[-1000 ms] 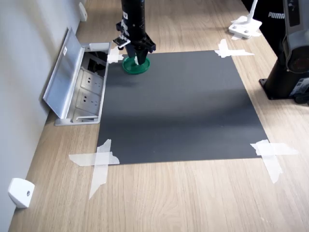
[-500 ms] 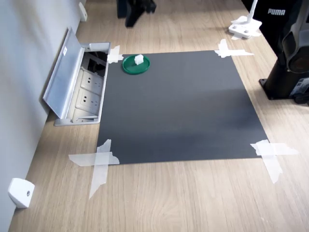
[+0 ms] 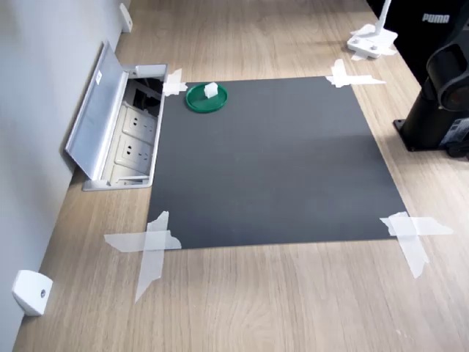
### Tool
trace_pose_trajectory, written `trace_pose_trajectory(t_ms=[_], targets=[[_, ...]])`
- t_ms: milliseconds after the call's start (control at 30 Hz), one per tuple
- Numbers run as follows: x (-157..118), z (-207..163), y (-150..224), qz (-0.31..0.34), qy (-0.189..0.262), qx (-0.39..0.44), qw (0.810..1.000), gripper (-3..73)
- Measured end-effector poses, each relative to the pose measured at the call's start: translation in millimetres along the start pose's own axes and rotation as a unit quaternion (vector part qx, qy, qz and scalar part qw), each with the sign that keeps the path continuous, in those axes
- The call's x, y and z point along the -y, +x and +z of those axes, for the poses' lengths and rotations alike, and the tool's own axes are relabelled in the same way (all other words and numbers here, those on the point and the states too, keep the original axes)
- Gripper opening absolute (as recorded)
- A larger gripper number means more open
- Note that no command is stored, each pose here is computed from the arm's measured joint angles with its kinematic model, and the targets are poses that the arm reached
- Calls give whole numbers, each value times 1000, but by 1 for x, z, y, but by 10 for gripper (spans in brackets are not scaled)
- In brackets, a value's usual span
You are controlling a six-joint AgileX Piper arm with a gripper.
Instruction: Grasp a white terminal and put it on the green lid.
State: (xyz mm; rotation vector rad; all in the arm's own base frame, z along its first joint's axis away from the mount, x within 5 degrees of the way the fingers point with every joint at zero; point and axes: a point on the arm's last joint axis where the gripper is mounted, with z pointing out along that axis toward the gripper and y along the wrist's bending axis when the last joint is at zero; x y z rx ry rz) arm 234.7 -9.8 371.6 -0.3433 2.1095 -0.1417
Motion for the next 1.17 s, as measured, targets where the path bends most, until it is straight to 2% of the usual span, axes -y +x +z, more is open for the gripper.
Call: trace_pose_trajectory(t_ms=[100, 433, 733, 1167], targets=[[-23, -16, 19, 51, -14, 29, 998, -7], [-51, -64, 110, 147, 25, 153, 977, -8], [-72, -75, 179, 164, 21, 169, 972, -8], [-84, -65, 221, 165, 19, 149, 975, -8]])
